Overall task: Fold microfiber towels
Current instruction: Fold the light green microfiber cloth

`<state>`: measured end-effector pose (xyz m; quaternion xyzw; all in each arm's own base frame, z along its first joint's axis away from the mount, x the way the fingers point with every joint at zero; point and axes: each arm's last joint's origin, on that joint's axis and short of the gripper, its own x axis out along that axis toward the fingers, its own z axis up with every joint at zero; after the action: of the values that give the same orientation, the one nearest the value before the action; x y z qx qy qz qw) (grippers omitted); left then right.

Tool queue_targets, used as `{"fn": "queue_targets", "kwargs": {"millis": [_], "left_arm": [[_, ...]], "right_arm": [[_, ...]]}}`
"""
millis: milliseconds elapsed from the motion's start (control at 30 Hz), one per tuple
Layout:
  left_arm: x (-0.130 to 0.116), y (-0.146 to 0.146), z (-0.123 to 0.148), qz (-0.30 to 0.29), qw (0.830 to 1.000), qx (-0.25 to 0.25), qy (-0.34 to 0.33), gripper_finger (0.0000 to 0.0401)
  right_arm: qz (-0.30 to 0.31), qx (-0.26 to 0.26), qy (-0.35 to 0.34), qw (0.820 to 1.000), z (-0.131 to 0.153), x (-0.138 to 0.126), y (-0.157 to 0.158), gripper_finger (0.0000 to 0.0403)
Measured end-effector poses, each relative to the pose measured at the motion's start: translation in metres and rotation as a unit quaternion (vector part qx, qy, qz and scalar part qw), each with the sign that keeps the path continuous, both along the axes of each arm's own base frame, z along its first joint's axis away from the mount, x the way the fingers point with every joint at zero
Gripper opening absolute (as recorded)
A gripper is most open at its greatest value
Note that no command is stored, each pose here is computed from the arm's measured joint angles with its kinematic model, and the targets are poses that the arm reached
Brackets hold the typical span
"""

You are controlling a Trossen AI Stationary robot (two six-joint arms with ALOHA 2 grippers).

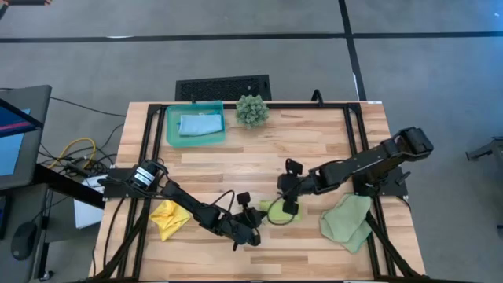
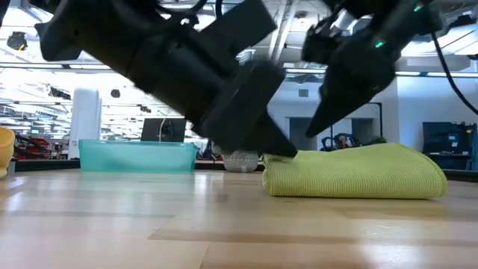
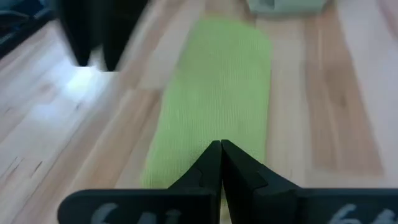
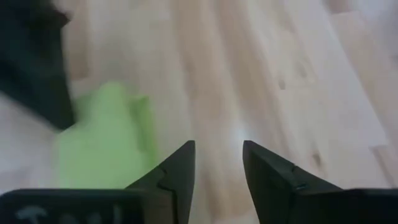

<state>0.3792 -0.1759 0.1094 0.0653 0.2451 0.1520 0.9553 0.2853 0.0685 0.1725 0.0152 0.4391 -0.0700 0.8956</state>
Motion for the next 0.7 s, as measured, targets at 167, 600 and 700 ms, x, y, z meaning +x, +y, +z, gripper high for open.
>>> {"fn": "queue_targets", "kwargs": {"millis": [167,600,700], "left_arm": [[0.007,0.006,0.005,0.026,0.999,-0.016,-0.024,0.0],[0.015,0.046,-0.004,0.068,0.995,-0.068,0.028,0.0],[0.016,0.041,0.013,0.05,0.997,-0.059,0.021,0.0]], "right_arm": [[0.06,0.025,0.016,0.998,0.009,-0.013,0.018,0.0137],[0.009,0.075,0.027,0.997,-0.056,-0.028,0.014,0.006],[0.023,0.075,0.02,0.997,-0.05,-0.029,0.018,0.0059]]}}
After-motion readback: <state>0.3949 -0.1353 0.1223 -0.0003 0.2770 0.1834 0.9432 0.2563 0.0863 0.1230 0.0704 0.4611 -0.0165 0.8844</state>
